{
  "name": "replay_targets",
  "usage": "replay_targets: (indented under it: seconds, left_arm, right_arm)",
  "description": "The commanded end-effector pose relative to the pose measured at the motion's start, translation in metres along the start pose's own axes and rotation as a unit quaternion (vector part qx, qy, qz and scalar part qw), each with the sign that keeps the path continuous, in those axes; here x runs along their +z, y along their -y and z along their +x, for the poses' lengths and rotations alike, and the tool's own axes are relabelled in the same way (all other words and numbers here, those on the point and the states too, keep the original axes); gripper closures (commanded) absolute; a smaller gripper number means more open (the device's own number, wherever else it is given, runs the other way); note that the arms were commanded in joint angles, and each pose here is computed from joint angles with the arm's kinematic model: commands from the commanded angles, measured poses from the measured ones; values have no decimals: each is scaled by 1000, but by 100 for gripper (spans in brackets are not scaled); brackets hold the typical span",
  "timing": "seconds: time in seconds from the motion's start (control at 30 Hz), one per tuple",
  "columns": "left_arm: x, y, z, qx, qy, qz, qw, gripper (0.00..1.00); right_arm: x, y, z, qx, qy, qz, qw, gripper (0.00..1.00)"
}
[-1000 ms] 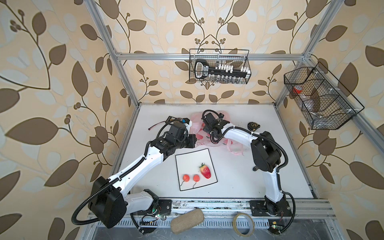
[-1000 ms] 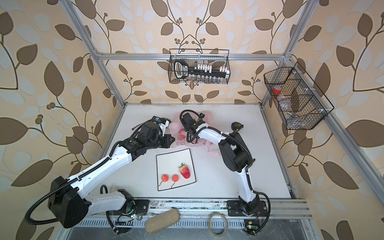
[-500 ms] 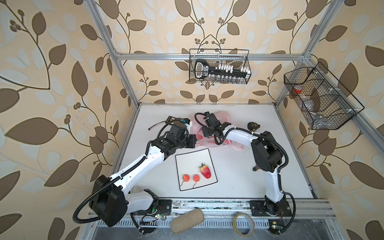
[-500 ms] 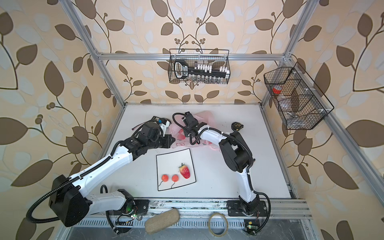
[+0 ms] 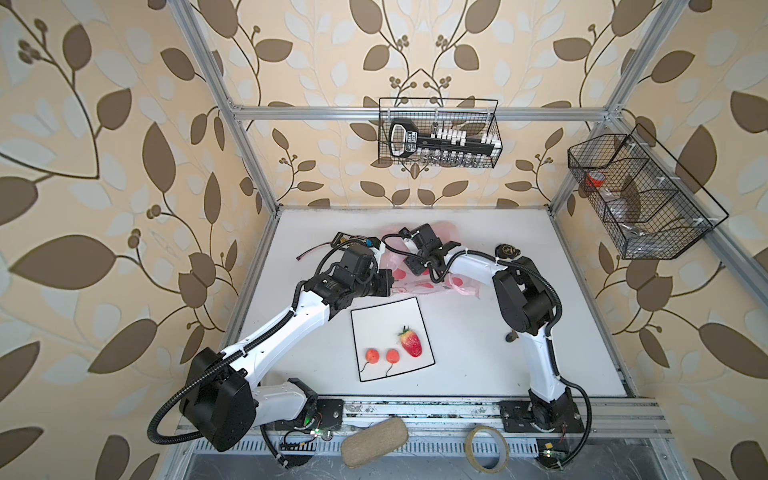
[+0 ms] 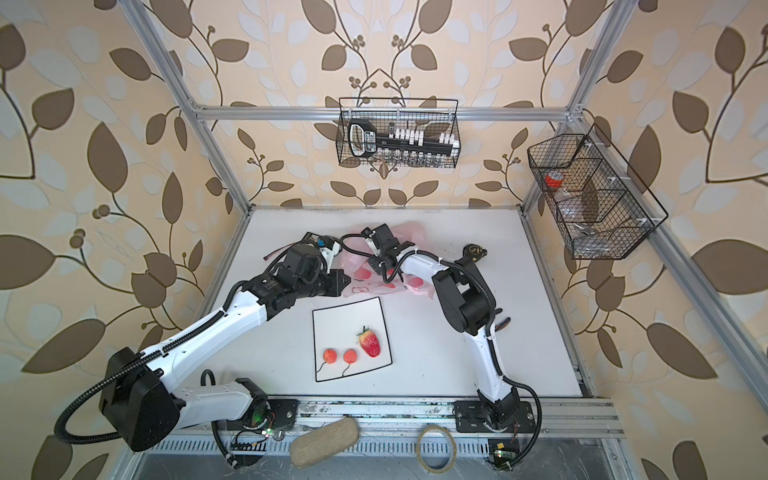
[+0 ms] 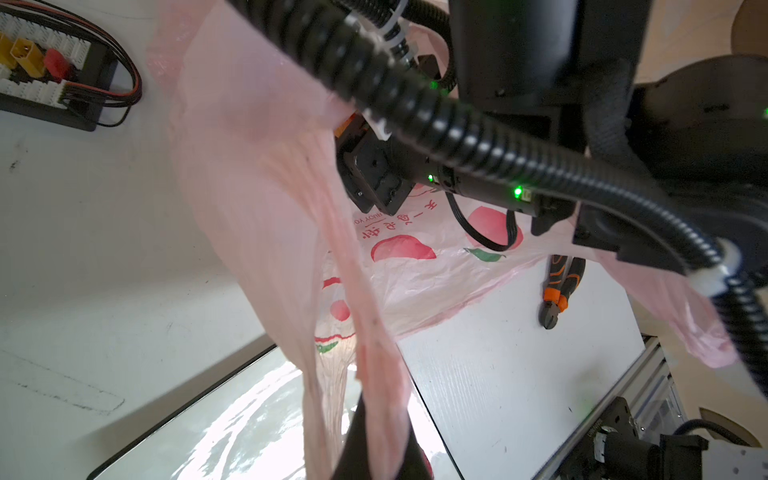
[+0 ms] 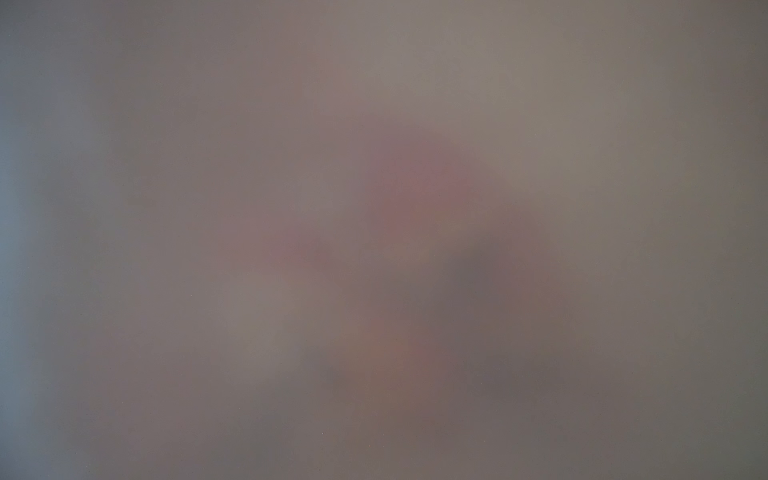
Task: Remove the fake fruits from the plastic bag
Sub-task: 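Lower the right gripper deep into the bag and grasp a larger apple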
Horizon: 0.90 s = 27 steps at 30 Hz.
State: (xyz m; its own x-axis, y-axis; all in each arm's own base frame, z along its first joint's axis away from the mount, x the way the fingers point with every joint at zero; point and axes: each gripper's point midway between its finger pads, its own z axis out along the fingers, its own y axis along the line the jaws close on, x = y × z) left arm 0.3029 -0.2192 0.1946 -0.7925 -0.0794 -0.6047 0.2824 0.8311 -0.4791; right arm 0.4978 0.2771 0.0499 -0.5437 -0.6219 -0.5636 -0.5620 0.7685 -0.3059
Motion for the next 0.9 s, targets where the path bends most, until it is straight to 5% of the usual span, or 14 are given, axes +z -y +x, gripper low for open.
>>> replay_targets:
  seconds: [0.0, 0.43, 0.63, 0.87]
  left_arm:
    - [-12, 7, -17, 11, 29, 4, 1000, 100]
    - [-16, 10, -18, 14, 29, 7, 999, 100]
    - [-15, 11, -20, 7, 34, 8, 999, 100]
    - [-16, 8, -27, 8, 49, 0, 999, 100]
  right_arm:
    - [12, -1, 0, -12, -9, -4, 1000, 28]
    - [24, -2, 2, -24, -25, -4, 999, 54]
    - [-1, -7, 1, -25, -17, -31, 999, 68]
    - [-51, -15, 4, -12, 7, -76, 997, 71]
